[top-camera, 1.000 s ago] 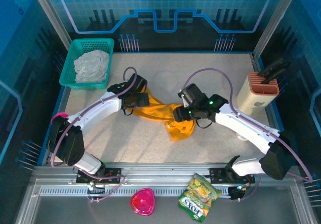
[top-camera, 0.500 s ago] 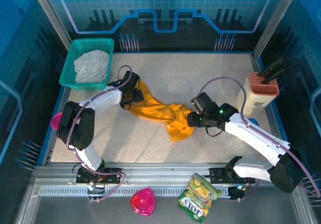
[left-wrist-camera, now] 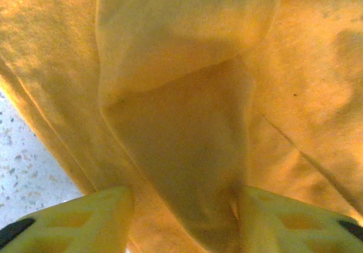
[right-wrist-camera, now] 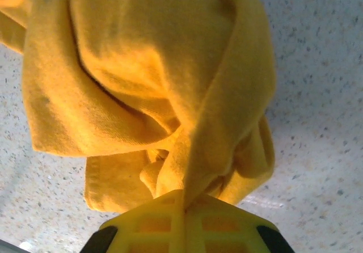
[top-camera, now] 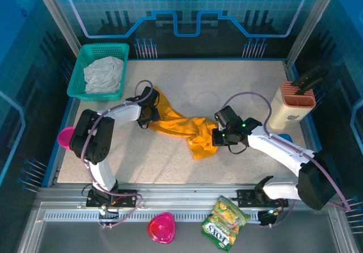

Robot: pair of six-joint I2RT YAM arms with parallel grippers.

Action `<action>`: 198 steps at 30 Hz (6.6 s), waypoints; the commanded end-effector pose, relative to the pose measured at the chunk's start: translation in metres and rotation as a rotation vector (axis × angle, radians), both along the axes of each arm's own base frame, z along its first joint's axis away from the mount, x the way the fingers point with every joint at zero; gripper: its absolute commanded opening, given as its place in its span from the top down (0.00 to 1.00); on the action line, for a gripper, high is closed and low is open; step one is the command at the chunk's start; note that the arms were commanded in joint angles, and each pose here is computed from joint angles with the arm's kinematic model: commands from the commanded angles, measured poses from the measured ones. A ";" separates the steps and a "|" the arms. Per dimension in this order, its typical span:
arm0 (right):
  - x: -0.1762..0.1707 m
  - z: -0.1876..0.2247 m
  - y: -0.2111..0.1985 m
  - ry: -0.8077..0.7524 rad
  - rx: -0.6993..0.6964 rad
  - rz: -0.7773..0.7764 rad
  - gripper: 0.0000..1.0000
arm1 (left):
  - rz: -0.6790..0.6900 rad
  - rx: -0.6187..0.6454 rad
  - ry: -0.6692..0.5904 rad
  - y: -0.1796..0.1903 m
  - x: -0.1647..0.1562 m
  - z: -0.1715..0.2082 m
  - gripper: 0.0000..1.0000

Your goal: Fold and stack the t-shirts

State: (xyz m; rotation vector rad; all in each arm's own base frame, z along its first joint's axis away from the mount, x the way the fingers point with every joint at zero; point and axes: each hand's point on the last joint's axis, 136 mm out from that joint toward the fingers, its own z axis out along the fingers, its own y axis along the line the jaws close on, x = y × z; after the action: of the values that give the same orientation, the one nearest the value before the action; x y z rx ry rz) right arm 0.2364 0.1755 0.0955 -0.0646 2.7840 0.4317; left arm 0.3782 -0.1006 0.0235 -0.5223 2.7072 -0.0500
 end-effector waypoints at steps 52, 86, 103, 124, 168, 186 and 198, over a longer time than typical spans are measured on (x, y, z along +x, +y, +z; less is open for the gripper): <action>0.017 0.009 -0.030 -0.023 -0.077 -0.049 0.33 | 0.005 0.135 -0.018 0.023 0.066 0.024 0.88; 0.185 -0.046 -0.053 0.054 0.102 -0.204 0.42 | -0.002 -0.014 -0.437 0.030 0.019 0.253 1.00; 0.180 -0.067 -0.020 0.119 0.081 -0.135 1.00 | -0.021 -0.024 -0.452 0.030 0.011 0.265 1.00; 0.298 0.320 -0.097 -0.750 -0.055 -0.112 1.00 | -0.192 -0.064 -0.756 -0.009 0.120 0.412 1.00; -0.072 -0.043 -0.019 0.199 0.348 -0.035 0.44 | 0.104 0.006 -0.348 0.072 -0.084 0.114 0.01; 0.100 0.037 0.000 -0.071 0.183 0.054 0.54 | 0.072 -0.011 -0.263 0.059 -0.065 0.112 0.01; 0.151 -0.051 0.053 0.091 0.128 0.093 0.51 | 0.075 -0.014 -0.258 0.061 -0.075 0.112 0.01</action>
State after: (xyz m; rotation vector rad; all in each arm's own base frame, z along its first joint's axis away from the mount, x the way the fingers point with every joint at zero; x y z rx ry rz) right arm 0.3857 0.2133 0.0470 -0.1210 2.8411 0.6285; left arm 0.3083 -0.0411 0.1347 -0.5677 2.4227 -0.1044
